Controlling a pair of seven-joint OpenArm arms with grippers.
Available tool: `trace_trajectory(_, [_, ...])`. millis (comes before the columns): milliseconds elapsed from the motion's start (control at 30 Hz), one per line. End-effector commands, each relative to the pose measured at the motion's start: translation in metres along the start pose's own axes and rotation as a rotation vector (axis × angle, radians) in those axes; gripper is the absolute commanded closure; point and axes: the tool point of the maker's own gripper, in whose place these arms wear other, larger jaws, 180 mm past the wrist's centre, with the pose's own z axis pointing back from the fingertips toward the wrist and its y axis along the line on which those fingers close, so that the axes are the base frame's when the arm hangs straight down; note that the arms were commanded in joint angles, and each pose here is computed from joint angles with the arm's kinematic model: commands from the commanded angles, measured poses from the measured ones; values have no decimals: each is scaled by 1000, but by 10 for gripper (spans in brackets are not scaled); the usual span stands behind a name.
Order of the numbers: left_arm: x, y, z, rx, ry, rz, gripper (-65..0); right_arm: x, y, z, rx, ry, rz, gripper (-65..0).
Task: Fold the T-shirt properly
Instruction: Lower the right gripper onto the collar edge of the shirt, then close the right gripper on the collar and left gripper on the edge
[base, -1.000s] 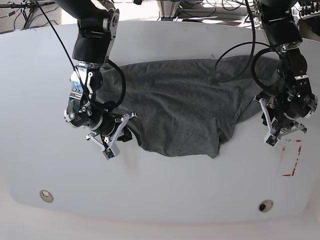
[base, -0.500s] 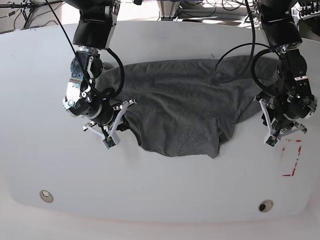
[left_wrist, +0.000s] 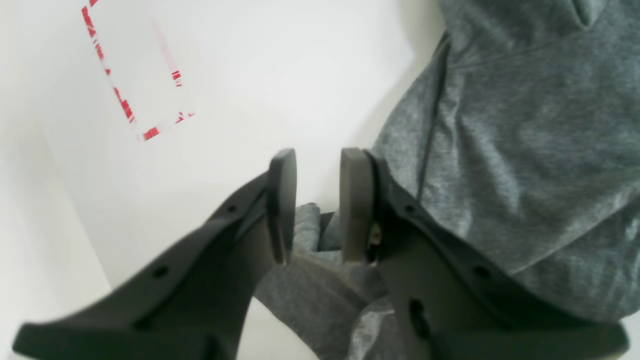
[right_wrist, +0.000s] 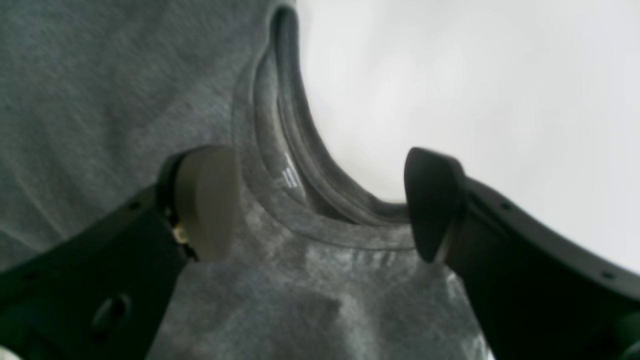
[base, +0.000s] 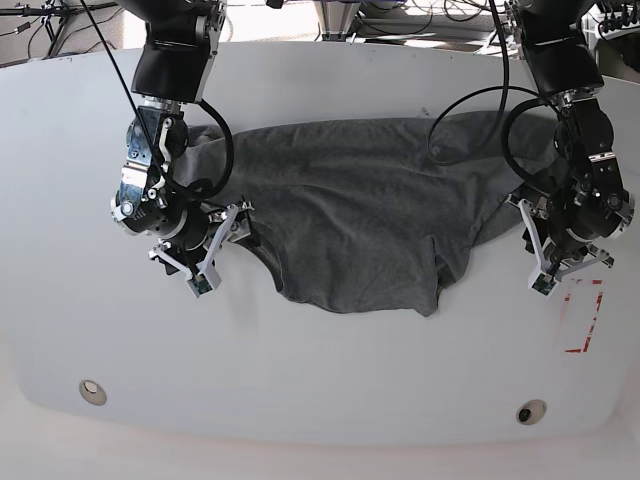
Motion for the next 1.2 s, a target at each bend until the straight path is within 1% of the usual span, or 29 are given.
trace_trajectory(0, [12, 11, 8, 31, -37, -7, -139, 17, -8, 0, -2, -47, -3, -516])
trace_trajectory(67, [12, 11, 8, 31, -38, -5, -138, 14, -9, -6, 8, -38, -23, -522])
trace_trajectory(133, [14, 14, 8, 34, -39, 0, -137, 12, -5, -19, 46, -34, -65, -546])
trace_trajectory(400, [16, 12, 7, 28, -40, 5, -149, 2, 6, -39, 102, -20, -129, -538])
trace_trajectory(467, [16, 11, 6, 26, -38, 10, -169, -1, 7, -41, 109, -10, -137, -532])
trace_trajectory(600, [21, 6, 4, 14, -43, 24, -269, -4, 9, -45, 116, 16, -129, -495])
trace_trajectory(667, [24, 5, 3, 11, -45, 30, -311, -7, 10, -45, 119, 29, -125, -466])
trace_trajectory(800, [27, 4, 2, 7, -47, 37, -343, -10, 12, -45, 122, 39, -124, -408])
trace_trajectory(867, [22, 5, 2, 10, -40, 34, -327, -18, 13, -45, 119, 48, -130, -386])
trace_trajectory(1000, [21, 8, 4, 17, -46, 31, -284, -18, 13, -44, 117, 46, -130, -375])
trace_trajectory(1067, [21, 9, 4, 18, -49, 31, -234, -19, 13, -44, 116, 44, -129, -364])
trace_trajectory(1133, [21, 8, 4, 18, -51, 30, -210, -19, 14, -44, 118, 45, -127, -339])
trace_trajectory(1167, [20, 10, 4, 22, -46, 28, -190, -18, 15, -45, 121, 41, -123, -302])
